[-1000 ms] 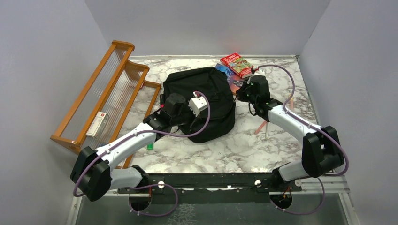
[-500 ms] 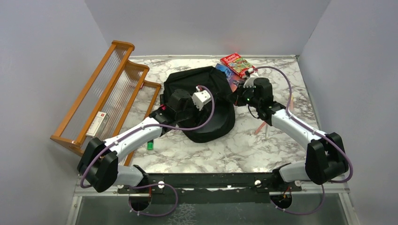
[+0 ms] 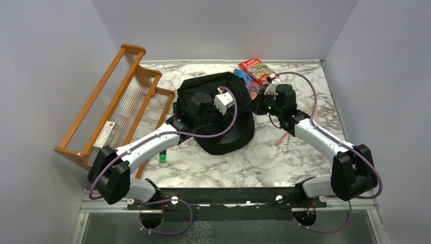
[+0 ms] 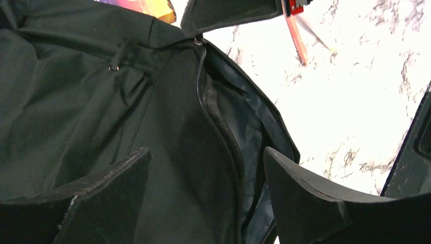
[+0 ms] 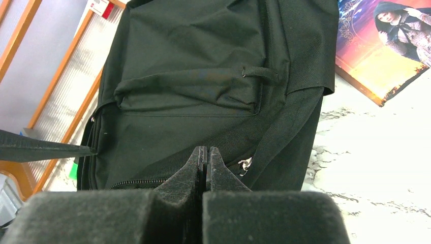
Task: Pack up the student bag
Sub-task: Unzip the student bag at the center of the board.
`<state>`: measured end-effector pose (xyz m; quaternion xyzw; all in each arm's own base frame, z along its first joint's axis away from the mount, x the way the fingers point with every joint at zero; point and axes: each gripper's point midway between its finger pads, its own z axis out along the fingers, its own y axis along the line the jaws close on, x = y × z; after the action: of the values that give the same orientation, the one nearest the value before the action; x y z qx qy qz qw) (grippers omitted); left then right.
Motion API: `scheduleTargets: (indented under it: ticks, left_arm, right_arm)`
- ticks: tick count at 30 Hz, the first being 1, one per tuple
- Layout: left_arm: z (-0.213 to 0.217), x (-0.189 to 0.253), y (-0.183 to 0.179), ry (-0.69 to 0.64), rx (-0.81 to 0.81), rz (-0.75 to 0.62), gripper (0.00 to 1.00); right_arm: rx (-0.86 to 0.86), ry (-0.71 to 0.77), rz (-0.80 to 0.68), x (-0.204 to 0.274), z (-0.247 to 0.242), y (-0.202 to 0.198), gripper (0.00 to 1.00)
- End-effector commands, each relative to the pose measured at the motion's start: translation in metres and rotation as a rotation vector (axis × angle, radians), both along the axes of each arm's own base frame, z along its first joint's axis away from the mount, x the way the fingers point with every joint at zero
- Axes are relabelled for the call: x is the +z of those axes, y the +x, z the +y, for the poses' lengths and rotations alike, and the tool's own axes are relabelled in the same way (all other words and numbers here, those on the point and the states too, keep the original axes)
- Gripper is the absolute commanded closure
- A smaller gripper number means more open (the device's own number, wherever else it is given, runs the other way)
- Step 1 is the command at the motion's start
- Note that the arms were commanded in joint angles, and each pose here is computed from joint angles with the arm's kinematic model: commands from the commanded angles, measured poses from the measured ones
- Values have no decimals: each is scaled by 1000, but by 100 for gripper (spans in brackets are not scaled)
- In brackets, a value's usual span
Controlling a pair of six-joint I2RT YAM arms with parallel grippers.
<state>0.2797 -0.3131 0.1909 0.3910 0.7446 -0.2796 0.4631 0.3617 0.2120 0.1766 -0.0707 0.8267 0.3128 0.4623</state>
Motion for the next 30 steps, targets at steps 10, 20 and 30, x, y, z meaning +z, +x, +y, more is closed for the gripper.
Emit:
scheduleTargets:
  ticks: [10,20,30]
  left_arm:
    - [-36,0,33,-42,33,12,12]
    - [-40,-33,36,63,20,60,48]
    - [-37,-45,6,118,-15,58,94]
  right_arm:
    - [14,37,-26,11,1,-5,100]
    - [-66,42,-8,9,-14,-15,100]
    - [-169,11,8,0,-29,-6,100]
